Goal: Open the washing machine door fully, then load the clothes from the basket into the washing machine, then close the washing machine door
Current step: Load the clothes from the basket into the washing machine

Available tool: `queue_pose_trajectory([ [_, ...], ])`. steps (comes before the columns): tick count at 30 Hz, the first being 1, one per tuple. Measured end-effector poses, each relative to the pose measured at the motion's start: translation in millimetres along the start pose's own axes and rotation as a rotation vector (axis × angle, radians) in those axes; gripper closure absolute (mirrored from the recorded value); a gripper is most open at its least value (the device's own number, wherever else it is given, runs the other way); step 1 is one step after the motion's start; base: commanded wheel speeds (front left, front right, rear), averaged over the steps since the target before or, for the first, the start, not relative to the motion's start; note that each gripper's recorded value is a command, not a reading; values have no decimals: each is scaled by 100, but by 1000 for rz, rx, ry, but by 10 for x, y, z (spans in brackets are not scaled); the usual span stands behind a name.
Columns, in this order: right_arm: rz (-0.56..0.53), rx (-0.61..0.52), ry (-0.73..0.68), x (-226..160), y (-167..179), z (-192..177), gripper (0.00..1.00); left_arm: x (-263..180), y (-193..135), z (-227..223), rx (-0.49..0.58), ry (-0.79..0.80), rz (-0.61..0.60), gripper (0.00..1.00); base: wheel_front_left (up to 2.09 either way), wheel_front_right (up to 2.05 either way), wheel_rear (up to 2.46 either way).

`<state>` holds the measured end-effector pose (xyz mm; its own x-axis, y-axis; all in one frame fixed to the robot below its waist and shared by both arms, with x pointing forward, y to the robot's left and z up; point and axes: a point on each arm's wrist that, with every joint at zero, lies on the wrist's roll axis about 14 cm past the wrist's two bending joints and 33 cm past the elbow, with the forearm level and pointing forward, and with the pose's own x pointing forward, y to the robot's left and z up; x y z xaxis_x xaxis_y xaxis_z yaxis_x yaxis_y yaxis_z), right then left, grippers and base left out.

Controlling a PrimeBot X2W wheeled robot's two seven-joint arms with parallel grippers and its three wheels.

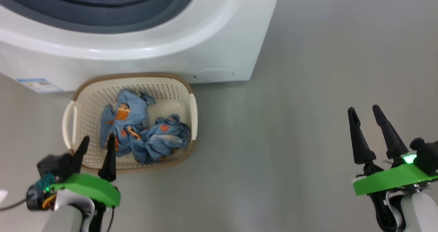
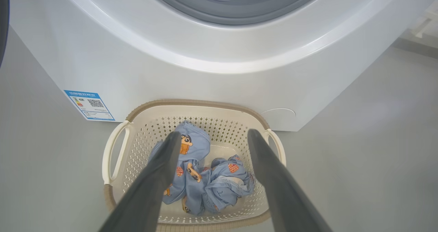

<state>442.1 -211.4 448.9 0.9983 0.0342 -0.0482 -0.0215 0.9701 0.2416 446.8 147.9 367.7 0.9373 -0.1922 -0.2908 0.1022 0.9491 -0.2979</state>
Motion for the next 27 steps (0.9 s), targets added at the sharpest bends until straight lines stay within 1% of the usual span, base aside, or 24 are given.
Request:
queue_pose_trajectory([
  [13, -13, 11, 42, 372, -72, -328, 0, 692, 71, -496, 57, 170, -45, 0, 0, 0, 0],
  [16, -14, 16, 53, 459, -78, -425, 0, 824, 139, -643, 65, 215, -41, 0, 0, 0, 0],
  [21, -22, 20, 75, 553, -116, -583, 0, 942, 263, -959, 72, 308, -28, 0, 0, 0, 0],
  [27, -43, 15, 107, 585, -203, -751, 0, 1046, 185, -1310, 86, 402, -76, 0, 0, 0, 0],
])
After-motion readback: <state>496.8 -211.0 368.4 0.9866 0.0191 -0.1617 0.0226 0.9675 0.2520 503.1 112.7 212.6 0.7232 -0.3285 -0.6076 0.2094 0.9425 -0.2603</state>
